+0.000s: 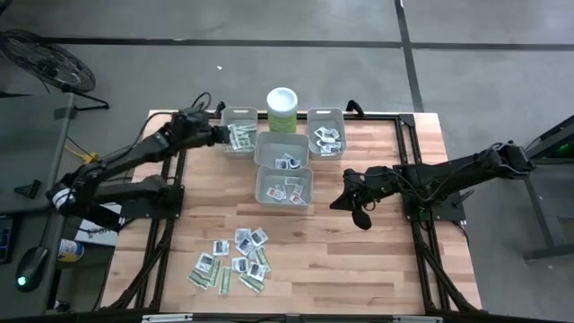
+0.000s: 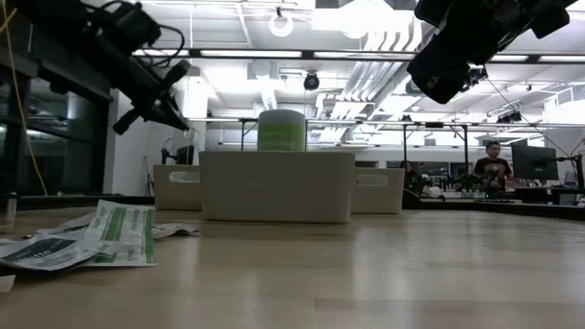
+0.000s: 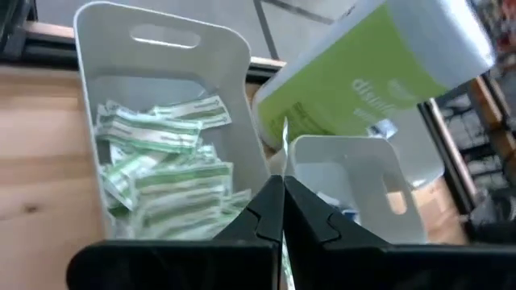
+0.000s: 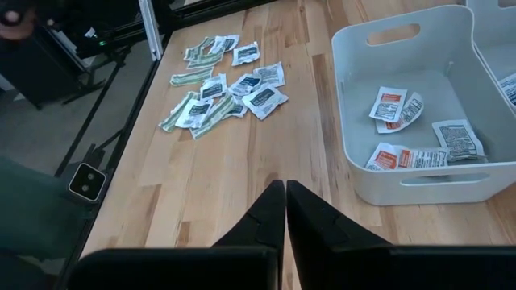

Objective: Pick & Place First Aid Supplies
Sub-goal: Put the bandage pack into the left bin

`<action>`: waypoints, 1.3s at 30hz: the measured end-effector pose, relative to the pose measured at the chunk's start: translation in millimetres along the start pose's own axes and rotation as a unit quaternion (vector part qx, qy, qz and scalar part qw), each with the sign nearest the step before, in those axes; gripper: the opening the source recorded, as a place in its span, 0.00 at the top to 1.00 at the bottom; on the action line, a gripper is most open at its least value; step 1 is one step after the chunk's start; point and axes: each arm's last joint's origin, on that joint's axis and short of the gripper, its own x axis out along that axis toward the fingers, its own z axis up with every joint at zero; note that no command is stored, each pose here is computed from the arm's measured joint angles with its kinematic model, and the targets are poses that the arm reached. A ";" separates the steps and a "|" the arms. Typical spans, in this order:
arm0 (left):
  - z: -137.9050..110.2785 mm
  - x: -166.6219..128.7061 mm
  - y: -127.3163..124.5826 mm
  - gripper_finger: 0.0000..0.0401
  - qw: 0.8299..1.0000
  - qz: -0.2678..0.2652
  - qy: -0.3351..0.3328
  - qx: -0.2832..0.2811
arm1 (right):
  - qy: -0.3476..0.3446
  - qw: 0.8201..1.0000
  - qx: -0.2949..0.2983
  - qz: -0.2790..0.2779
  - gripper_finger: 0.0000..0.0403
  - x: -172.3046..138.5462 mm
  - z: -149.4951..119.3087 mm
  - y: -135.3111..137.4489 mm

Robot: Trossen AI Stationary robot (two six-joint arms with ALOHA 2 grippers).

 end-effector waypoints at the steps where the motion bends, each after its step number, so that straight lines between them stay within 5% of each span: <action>1: 3.5 2.1 4.7 1.00 1.000 -0.002 0.007 0.007 | 0.000 1.000 0.000 0.000 0.98 0.0 0.0 0.1; 18: 18.8 46.5 42.8 0.99 0.997 0.004 0.056 0.059 | 0.000 1.000 0.000 0.000 0.99 0.0 0.0 0.1; 33: 20.4 45.1 44.1 0.78 0.993 0.034 0.036 0.107 | 0.000 1.000 0.000 0.000 0.99 0.0 0.0 0.0; 39: 28.0 32.9 30.6 0.76 0.988 -0.036 0.045 0.144 | 0.000 1.000 0.000 0.000 0.98 0.0 0.0 0.1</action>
